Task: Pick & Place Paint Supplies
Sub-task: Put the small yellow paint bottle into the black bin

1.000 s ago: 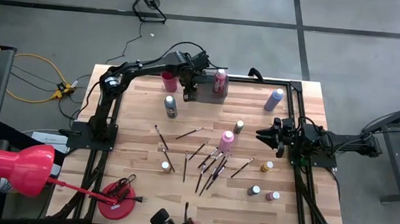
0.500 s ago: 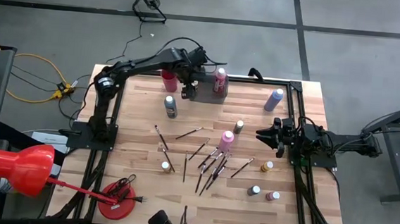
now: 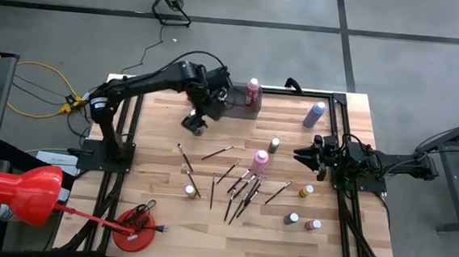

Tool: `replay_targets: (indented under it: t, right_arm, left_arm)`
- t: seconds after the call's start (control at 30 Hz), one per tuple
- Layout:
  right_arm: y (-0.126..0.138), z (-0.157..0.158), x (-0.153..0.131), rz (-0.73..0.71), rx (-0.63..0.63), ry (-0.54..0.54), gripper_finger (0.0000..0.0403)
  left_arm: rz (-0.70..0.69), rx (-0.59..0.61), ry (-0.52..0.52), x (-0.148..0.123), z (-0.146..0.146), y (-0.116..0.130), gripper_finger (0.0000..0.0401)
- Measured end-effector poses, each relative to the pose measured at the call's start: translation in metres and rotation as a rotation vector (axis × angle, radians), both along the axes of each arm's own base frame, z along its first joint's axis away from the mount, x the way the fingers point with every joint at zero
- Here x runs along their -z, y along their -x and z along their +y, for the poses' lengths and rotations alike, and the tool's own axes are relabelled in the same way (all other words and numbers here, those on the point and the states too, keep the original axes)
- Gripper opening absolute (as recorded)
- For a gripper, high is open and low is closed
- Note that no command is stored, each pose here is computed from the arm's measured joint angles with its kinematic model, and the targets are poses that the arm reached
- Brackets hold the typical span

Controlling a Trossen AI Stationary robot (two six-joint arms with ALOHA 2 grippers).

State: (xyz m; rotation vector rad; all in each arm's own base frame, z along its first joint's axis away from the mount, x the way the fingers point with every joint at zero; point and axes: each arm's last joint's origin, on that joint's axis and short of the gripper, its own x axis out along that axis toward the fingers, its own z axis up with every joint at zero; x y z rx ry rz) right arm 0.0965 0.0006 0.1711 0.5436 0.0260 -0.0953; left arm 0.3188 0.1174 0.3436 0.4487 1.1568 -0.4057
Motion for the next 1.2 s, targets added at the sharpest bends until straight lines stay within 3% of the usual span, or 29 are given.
replay_targets:
  t: [0.43,0.63,0.87,1.07,1.2]
  right_arm:
    - [0.0,0.0,0.0,0.0,0.0,0.0,0.0123]
    - [0.0,0.0,0.0,0.0,0.0,0.0,0.0123]
    - [-0.001,0.0,0.001,0.011,0.0,0.0,0.0123]
    - [-0.001,0.0,0.001,0.01,0.0,0.0,0.0123]
    - [-0.001,0.0,0.001,0.01,-0.001,0.0,0.0123]
  left_arm:
    - [0.066,0.307,0.074,-0.011,-0.097,0.011,0.0248]
    - [0.053,0.36,0.083,0.015,-0.138,0.035,0.0248]
    - [0.001,0.357,0.065,0.056,-0.166,0.064,0.0248]
    - [-0.018,0.176,0.093,0.085,-0.176,0.066,0.0248]
    - [-0.016,0.131,0.12,0.102,-0.181,0.068,0.0248]
